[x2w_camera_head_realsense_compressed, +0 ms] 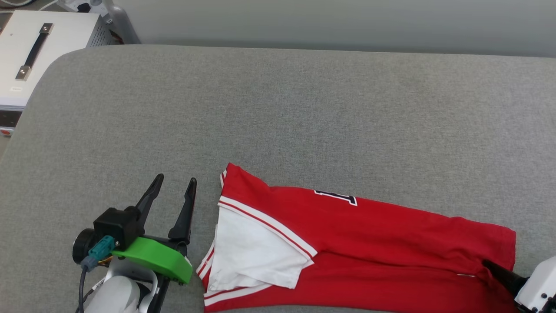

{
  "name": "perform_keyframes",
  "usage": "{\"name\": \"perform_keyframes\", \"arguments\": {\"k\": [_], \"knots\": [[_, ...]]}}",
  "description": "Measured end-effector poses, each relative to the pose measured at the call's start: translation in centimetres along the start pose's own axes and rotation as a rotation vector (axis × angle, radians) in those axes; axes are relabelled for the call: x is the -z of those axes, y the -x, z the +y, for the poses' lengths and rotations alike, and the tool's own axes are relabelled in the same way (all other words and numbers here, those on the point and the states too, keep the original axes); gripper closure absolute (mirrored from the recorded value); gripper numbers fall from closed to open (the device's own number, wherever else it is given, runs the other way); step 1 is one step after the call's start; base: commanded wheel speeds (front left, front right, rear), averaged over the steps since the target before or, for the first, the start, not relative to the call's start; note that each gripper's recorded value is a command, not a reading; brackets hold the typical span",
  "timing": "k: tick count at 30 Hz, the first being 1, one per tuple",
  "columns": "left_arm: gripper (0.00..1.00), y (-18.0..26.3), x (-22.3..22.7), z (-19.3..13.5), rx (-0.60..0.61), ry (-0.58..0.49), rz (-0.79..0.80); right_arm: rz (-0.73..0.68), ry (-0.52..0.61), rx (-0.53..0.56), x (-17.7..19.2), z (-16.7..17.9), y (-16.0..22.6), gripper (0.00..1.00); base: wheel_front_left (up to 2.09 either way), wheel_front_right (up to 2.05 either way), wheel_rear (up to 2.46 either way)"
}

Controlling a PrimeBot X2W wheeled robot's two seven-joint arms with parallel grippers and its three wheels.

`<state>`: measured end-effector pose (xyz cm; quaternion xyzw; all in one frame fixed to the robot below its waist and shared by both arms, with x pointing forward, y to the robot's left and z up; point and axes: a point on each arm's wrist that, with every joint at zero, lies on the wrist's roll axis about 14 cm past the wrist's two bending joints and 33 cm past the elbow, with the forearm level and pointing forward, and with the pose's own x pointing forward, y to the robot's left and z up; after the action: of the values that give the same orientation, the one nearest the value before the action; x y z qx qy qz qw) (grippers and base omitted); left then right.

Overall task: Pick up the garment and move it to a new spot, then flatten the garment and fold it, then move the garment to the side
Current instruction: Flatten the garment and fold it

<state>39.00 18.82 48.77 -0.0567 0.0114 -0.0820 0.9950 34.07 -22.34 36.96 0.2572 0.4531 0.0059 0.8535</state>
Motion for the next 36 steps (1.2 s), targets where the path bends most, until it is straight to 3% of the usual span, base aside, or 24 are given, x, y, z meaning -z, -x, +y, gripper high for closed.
{"name": "perform_keyframes", "arguments": {"k": [5,6,7,9,10,24,36], "knots": [[0.00,0.0,0.9,0.5,-0.015,0.009,0.017,0.031,0.004,-0.032,0.7,1.3,-1.0,0.00,0.00,0.00,0.00],[0.00,0.0,1.0,0.5,-0.015,0.008,0.020,0.036,0.006,-0.039,0.8,1.6,-1.1,0.04,0.00,0.00,0.00],[0.00,0.0,1.1,0.6,-0.018,0.008,0.021,0.039,0.008,-0.043,0.8,1.7,-1.2,0.45,0.00,0.00,0.00],[0.00,0.0,1.2,0.6,-0.021,0.012,0.022,0.042,0.011,-0.051,1.0,2.0,-1.3,0.73,0.00,0.00,0.00],[0.00,0.0,1.2,0.6,-0.021,0.014,0.021,0.042,0.010,-0.056,1.0,2.1,-1.3,1.00,0.00,0.00,0.00],[0.00,0.1,0.4,0.1,-0.017,0.026,-0.009,-0.095,0.032,-0.072,-0.6,2.1,0.0,1.00,0.00,0.00,0.00],[0.00,0.1,0.2,-0.9,-0.001,0.044,-0.020,-0.197,0.076,0.072,-3.9,-3.6,2.8,1.00,0.00,0.00,0.00]]}}
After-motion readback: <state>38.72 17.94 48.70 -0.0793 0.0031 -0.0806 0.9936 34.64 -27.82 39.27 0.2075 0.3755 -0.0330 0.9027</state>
